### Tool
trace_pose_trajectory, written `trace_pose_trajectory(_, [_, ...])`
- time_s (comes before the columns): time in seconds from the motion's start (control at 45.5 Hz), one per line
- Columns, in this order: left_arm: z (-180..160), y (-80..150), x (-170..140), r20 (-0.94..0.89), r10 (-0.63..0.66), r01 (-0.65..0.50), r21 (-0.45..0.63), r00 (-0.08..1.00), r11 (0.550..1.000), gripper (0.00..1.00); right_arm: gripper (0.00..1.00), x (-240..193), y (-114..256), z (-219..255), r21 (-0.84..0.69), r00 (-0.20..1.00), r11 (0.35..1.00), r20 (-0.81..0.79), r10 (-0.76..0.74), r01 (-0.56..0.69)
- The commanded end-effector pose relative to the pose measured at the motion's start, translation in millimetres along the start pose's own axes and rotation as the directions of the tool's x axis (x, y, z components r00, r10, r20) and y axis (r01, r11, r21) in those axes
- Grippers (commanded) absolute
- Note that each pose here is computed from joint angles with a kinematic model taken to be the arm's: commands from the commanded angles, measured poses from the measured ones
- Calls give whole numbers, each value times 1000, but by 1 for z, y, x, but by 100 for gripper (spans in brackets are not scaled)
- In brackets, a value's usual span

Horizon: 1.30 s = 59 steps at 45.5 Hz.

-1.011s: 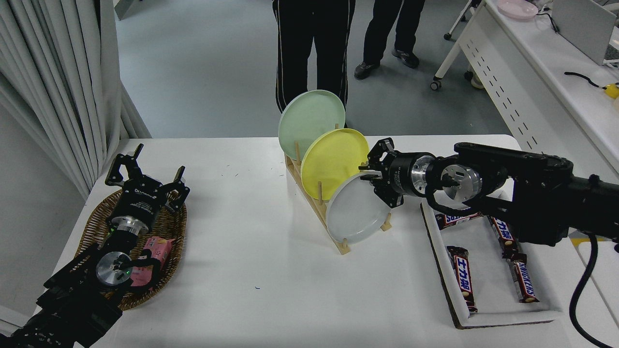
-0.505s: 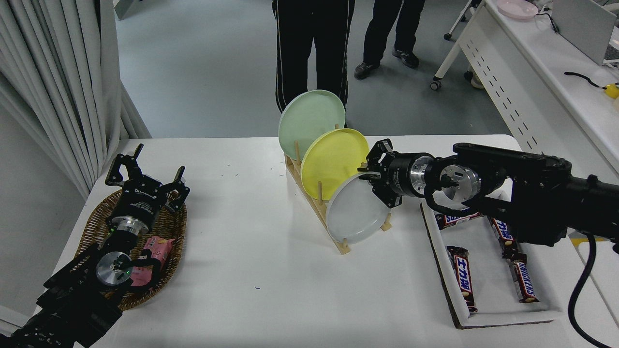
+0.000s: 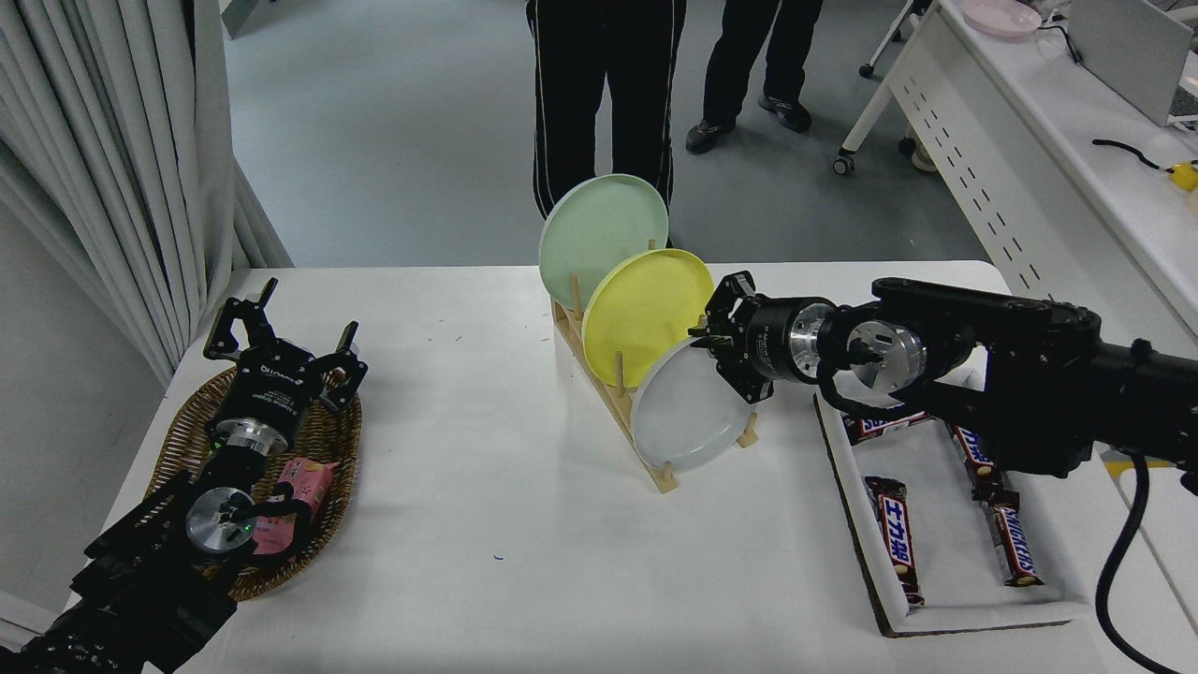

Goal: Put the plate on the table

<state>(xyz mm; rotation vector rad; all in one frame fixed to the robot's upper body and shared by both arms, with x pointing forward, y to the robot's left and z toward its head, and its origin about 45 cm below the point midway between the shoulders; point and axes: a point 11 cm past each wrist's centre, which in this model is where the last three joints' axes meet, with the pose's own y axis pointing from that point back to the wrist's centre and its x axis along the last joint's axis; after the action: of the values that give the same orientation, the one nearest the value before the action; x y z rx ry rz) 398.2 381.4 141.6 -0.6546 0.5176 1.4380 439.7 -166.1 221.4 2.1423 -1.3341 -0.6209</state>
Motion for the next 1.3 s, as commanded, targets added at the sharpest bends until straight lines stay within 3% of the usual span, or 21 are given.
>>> trace_pose_trajectory(0.0, [0, 0, 0, 0, 1, -1, 0, 1000, 1000, 100, 5, 0, 0, 0, 1, 1000, 1000, 0, -1, 1])
trace_pose_trajectory(1.275, [0, 0, 0, 0, -1, 1, 0, 1000, 1000, 100, 0, -3, 5, -10, -19, 999, 999, 36, -40, 41])
